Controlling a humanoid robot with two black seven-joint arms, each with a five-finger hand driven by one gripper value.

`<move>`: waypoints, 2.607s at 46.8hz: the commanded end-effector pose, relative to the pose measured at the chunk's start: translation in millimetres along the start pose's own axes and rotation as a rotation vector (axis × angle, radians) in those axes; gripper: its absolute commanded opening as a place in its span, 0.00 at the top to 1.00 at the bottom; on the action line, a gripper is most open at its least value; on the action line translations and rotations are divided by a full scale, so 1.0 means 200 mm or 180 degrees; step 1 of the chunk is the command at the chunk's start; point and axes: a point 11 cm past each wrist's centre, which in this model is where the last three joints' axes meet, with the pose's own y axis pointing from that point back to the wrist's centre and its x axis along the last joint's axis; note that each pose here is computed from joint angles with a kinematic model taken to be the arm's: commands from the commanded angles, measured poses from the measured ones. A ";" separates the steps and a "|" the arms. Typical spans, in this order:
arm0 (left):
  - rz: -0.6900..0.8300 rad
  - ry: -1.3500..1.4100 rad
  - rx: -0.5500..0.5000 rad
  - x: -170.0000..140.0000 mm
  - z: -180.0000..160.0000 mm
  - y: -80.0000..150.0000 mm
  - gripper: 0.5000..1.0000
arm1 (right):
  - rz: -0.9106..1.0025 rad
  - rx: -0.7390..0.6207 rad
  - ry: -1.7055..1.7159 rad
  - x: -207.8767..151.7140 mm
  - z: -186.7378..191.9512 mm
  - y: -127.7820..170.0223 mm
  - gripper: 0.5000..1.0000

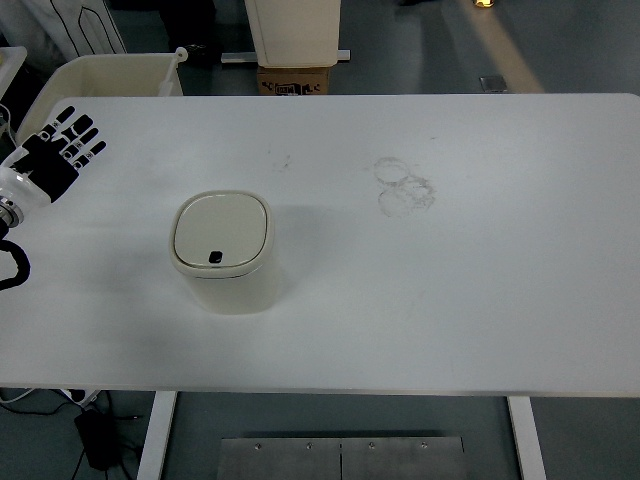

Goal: Open trash can

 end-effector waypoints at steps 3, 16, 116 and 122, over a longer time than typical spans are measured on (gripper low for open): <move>-0.0060 -0.0037 -0.0045 -0.05 0.07 -0.03 0.00 | -0.0005 0.0000 -0.0002 0.00 0.00 0.00 0.02; -0.0112 -0.0177 0.0021 -0.18 0.21 -0.09 0.00 | -0.0005 0.0014 0.0006 0.00 -0.01 -0.01 0.02; -0.2543 -0.4113 0.2251 -1.48 0.08 0.31 0.00 | -0.0003 -0.0042 -0.0002 0.00 -0.02 -0.01 0.02; -0.2492 -0.4271 0.2260 -1.48 0.11 0.31 0.00 | -0.0019 -0.0032 -0.0003 -0.01 -0.05 -0.03 0.02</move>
